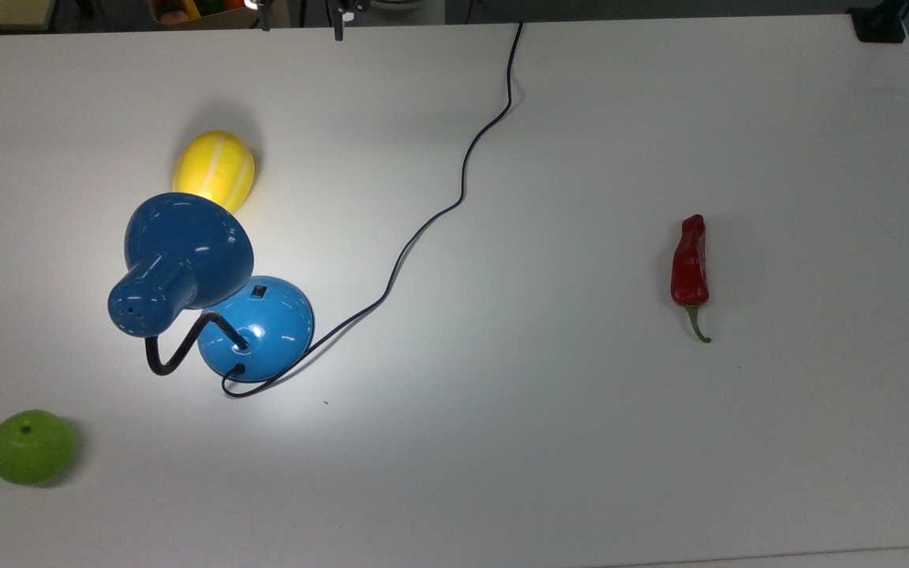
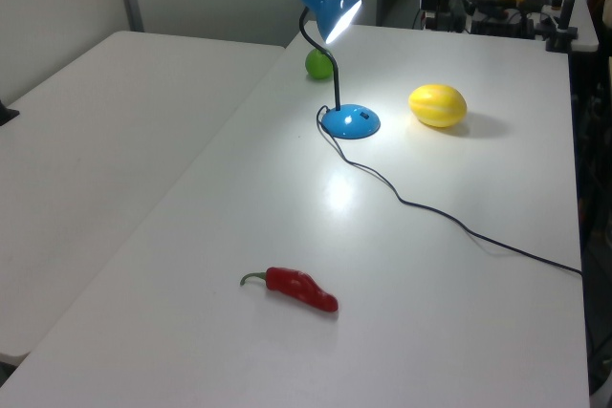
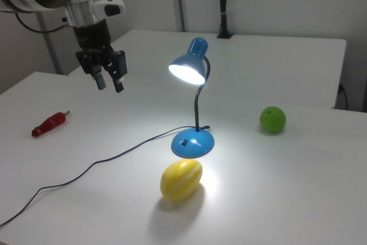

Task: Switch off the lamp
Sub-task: 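Move the gripper down toward the switch on the blue lamp base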

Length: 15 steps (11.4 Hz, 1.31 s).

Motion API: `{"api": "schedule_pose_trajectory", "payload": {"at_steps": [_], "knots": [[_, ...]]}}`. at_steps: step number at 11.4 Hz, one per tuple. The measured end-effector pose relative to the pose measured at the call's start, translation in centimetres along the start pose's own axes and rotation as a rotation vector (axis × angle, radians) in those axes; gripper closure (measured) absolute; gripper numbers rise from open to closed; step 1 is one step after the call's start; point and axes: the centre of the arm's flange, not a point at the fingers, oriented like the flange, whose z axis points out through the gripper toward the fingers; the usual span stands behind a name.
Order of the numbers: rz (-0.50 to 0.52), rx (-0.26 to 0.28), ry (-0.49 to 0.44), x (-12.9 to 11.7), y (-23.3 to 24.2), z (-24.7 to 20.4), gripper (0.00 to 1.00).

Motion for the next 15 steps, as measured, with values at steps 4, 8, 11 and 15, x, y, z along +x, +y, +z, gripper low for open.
{"api": "schedule_pose_trajectory", "payload": {"at_steps": [4, 8, 11, 15], "knots": [[0.000, 0.000, -0.001, 0.0, 0.0, 0.0, 0.88], [-0.001, 0.002, -0.002, 0.1, 0.0, 0.1, 0.99], [0.005, 0.001, -0.007, 0.6, 0.2, 1.0, 0.99], [0.036, -0.005, 0.023, 3.7, 1.8, 4.8, 0.99]]}}
